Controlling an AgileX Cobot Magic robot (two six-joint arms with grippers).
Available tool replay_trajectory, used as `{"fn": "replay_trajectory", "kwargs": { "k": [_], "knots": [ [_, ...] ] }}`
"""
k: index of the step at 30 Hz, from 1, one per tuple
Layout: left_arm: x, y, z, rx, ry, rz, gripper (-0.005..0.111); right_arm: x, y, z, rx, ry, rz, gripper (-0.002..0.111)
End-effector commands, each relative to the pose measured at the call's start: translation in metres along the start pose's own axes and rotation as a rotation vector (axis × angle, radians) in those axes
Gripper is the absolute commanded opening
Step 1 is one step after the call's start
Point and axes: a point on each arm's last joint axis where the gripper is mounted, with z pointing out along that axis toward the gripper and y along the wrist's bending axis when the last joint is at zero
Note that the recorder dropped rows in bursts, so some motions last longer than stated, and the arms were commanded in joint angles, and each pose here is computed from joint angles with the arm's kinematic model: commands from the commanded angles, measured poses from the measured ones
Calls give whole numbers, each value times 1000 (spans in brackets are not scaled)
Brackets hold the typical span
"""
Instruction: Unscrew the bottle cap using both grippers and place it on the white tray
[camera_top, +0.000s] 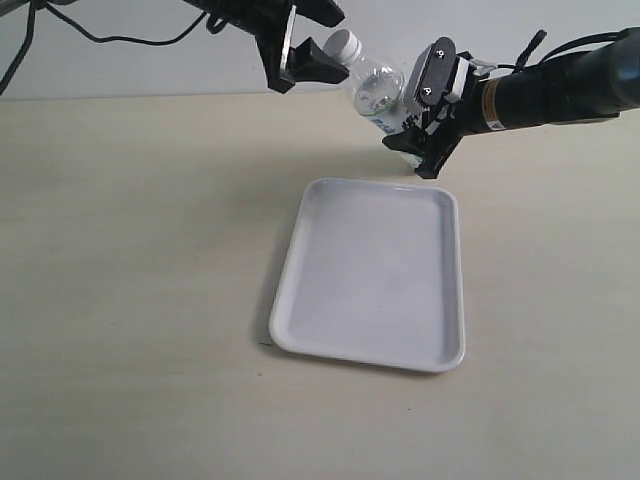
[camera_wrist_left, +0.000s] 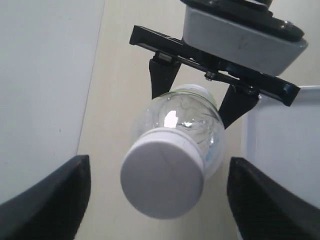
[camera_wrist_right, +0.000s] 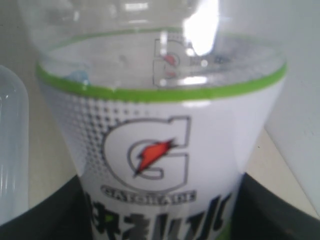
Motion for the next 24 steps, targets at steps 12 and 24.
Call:
{"fn": "replay_trajectory", "kwargs": {
  "k": [12,24],
  "knots": [
    [0,-6,6,47,-36,-32,67,-1,-4,-1,19,5,0,0],
    [0,-6,7,44,-51,-44,43,-1,-4,-1,20,6,1,0]
  ]
}}
